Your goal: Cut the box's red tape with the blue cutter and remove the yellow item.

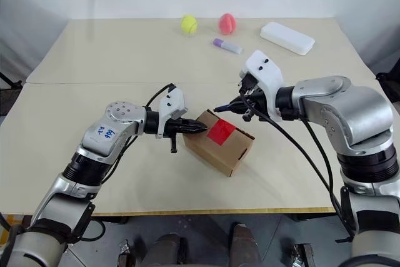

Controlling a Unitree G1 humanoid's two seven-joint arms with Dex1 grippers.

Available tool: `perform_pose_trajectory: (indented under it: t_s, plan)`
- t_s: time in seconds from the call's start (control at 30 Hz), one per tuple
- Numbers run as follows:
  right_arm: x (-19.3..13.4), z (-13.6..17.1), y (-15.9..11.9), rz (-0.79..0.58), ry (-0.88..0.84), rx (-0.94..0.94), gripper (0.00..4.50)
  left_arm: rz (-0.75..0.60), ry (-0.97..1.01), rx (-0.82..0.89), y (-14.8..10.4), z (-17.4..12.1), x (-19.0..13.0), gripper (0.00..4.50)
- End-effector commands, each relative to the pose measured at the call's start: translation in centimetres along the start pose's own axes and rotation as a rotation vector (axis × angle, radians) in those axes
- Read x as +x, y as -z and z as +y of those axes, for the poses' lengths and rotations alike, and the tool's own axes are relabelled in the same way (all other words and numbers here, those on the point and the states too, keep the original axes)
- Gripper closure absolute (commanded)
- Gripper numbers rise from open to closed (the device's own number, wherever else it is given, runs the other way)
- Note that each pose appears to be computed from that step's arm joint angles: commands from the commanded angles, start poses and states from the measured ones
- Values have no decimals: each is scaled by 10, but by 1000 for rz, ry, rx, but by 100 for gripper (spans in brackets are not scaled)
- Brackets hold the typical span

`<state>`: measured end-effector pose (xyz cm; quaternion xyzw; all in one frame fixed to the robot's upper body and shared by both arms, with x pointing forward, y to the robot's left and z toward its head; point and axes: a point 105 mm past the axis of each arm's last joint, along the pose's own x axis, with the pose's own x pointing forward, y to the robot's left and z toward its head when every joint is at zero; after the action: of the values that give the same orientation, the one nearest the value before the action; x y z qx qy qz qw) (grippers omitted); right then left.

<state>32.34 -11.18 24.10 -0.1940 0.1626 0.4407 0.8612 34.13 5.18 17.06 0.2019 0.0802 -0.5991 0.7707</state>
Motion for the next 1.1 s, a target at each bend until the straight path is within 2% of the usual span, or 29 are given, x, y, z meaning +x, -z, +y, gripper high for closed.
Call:
perform_pose_trajectory:
  t_s: [0.03,0.4,0.6,0.77,1.1]
  plan:
    - [-3,3,-7,-27,-5,-41,435,17,-7,20,0,-1,0,448]
    - [-6,6,9,25,-12,-45,435,19,-17,17,1,-2,-2,448]
    - [-13,2,-14,-44,12,-65,435,19,-19,15,2,-3,-3,448]
    - [-13,9,-23,-73,-20,-69,435,18,-18,15,3,-4,-3,448]
    - [-5,2,6,-8,1,-18,435,14,-26,12,2,-3,-2,448]
